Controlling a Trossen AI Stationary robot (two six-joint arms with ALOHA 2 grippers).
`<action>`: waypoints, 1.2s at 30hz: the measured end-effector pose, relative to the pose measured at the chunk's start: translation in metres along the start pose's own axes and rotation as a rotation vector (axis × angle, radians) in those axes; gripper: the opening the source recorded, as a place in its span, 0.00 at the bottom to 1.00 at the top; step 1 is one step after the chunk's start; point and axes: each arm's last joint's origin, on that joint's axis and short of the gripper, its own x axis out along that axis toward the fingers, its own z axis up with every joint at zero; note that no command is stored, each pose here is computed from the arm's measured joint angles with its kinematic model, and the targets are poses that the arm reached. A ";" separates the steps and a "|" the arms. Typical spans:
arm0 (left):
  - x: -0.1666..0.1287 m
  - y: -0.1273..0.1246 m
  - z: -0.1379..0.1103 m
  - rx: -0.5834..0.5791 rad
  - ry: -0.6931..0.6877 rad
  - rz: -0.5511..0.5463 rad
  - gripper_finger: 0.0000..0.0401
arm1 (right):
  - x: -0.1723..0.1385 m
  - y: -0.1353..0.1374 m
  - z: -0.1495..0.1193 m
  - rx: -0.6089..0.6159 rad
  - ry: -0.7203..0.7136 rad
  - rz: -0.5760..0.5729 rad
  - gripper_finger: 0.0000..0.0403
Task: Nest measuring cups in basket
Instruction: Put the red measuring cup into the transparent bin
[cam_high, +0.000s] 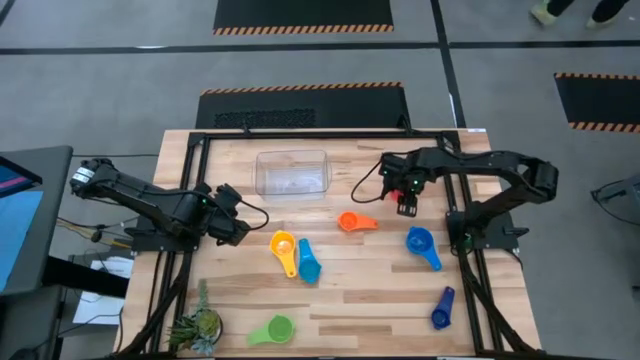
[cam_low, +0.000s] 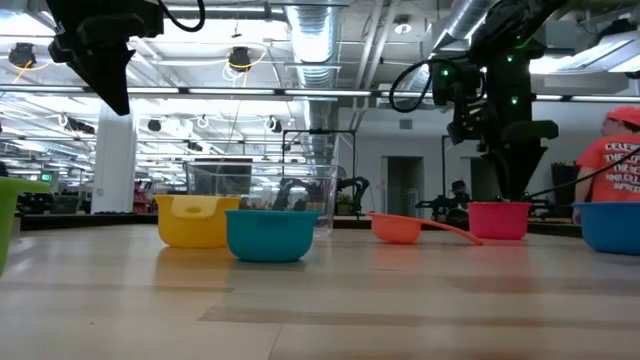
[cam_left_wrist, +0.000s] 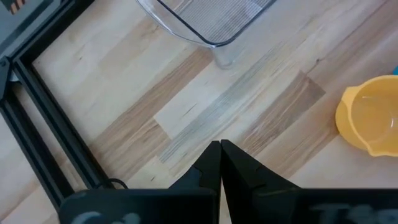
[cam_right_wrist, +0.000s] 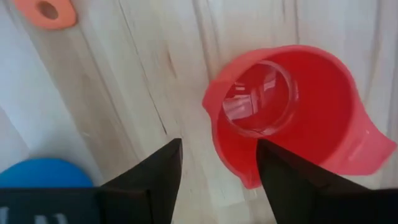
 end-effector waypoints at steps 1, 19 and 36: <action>0.000 0.000 0.000 0.000 0.000 0.000 0.00 | 0.004 0.001 0.000 -0.002 0.014 0.007 0.58; 0.000 0.000 0.001 0.001 -0.029 0.014 0.00 | 0.033 0.008 0.025 0.122 0.035 0.008 0.07; -0.002 0.011 -0.006 0.084 0.022 0.114 0.00 | -0.180 0.021 0.104 0.261 -0.898 0.169 0.03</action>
